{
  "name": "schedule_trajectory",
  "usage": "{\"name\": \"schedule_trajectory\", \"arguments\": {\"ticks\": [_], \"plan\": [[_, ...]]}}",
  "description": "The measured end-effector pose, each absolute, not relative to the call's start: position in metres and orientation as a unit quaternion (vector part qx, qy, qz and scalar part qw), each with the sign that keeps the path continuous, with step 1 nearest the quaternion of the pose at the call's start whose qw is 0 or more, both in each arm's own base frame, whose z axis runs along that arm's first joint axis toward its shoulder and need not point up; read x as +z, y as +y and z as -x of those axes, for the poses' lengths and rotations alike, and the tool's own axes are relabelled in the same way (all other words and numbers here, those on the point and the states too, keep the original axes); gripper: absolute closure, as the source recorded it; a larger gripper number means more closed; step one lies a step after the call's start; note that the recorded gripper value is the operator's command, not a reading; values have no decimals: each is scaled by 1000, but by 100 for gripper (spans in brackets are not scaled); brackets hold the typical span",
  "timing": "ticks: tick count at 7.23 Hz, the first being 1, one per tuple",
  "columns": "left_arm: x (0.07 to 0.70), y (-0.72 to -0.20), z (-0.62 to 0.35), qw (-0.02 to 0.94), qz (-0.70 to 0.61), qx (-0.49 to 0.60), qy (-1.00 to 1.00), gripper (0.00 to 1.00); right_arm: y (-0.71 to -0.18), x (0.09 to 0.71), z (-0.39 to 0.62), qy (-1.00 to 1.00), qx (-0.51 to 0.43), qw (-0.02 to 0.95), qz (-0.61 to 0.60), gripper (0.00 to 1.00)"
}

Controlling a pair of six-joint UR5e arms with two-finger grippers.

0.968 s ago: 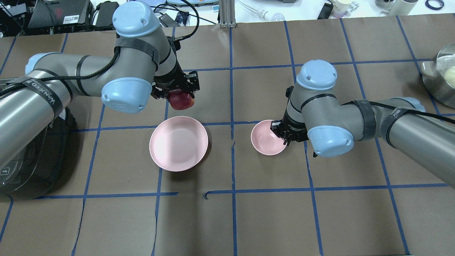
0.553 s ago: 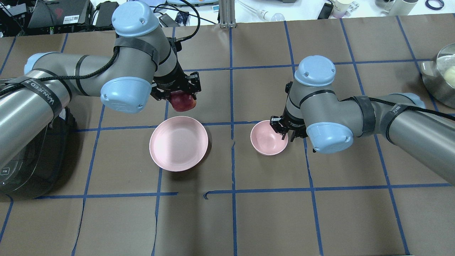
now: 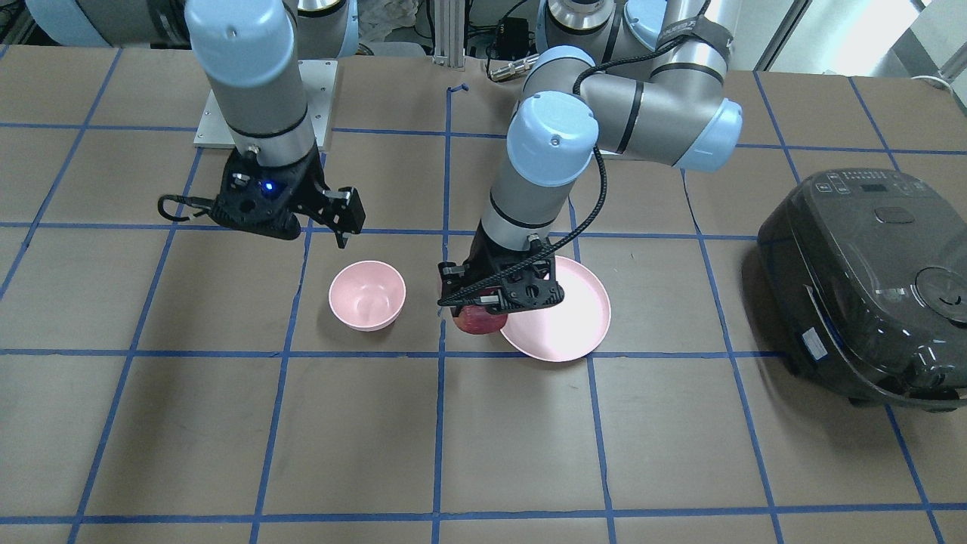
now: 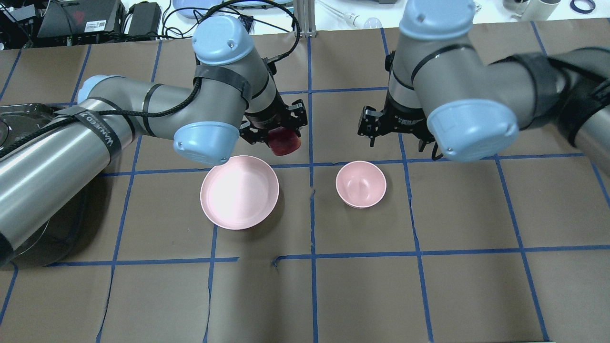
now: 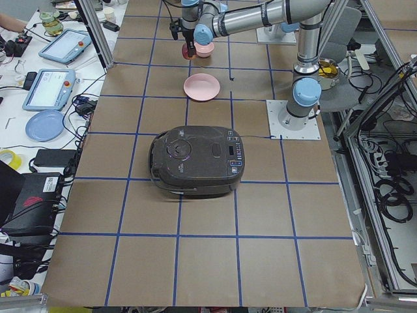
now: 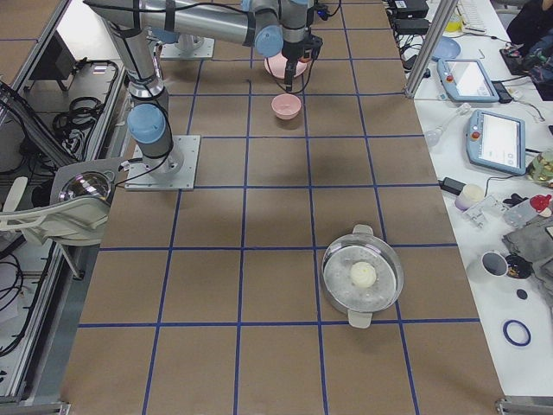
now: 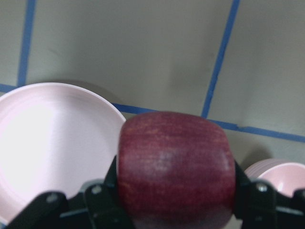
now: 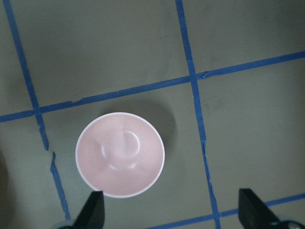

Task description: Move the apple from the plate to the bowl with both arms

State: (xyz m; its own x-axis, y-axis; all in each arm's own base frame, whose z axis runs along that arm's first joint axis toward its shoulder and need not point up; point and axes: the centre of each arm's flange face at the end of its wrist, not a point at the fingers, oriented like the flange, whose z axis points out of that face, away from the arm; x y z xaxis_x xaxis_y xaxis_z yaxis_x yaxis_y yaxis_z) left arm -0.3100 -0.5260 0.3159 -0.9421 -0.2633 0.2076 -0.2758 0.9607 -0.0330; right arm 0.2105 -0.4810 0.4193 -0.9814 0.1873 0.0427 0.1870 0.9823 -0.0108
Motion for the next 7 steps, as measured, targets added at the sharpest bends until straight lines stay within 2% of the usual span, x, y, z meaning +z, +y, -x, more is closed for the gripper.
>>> {"name": "schedule_trajectory", "arguments": {"ticks": [2, 6, 7], "plan": [[309, -508, 355, 134, -156, 21, -978, 100, -480, 506, -215, -996, -11, 11, 83, 0], [260, -468, 430, 108, -147, 21, -983, 100, -501, 525, -206, -998, 25, 5, 65, 0], [251, -460, 441, 102, -140, 20, -985, 73, -504, 527, -202, -997, 33, 5, 68, 0]]}}
